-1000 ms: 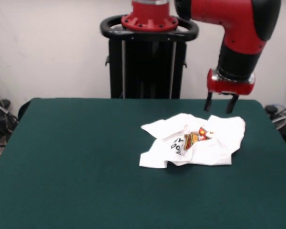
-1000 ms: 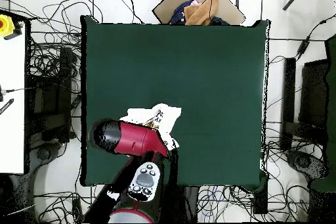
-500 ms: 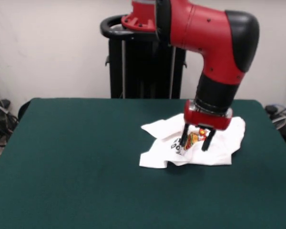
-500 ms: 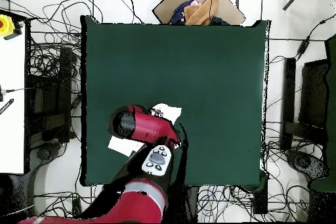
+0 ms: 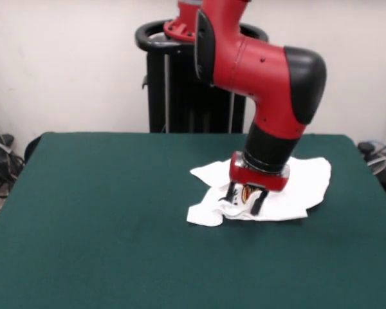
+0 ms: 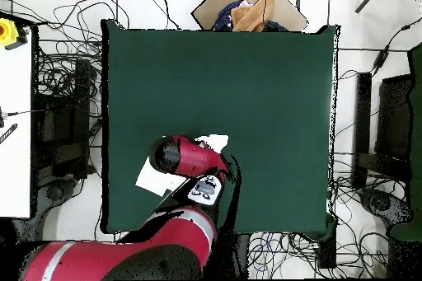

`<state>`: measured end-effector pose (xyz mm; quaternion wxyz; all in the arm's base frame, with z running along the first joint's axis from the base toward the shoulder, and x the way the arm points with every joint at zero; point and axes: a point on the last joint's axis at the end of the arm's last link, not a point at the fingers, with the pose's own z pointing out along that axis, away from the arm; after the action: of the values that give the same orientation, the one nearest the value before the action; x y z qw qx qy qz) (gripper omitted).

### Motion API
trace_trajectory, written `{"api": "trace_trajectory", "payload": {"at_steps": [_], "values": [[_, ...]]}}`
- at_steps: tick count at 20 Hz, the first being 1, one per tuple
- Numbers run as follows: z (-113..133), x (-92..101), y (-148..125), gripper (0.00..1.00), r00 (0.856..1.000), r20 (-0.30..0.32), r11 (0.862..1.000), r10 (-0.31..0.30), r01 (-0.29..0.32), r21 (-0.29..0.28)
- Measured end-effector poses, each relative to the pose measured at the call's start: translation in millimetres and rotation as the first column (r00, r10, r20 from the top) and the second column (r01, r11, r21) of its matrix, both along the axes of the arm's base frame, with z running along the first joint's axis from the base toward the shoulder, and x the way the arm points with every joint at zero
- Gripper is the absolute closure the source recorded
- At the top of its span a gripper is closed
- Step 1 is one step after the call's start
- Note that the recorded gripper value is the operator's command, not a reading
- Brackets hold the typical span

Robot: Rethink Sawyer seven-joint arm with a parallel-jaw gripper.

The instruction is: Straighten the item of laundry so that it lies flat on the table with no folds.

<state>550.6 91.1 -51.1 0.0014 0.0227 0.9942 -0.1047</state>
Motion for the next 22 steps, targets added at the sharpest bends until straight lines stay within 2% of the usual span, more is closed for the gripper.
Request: {"api": "trace_trajectory", "payload": {"at_steps": [6, 10, 15, 22], "values": [[3.4, 1.9, -24.0, 0.0, 0.999, -0.001, 0.999, -0.038, 0.038, 0.009], [12.9, 4.6, -34.3, 0.0, 0.997, 0.005, 0.996, -0.082, 0.082, 0.043], [24.9, 5.8, -33.5, 0.0, 0.994, 0.012, 0.991, -0.108, 0.107, 0.08], [41.9, 11.4, -20.1, 0.0, 0.994, 0.034, 0.989, -0.104, 0.1, 0.111]]}}
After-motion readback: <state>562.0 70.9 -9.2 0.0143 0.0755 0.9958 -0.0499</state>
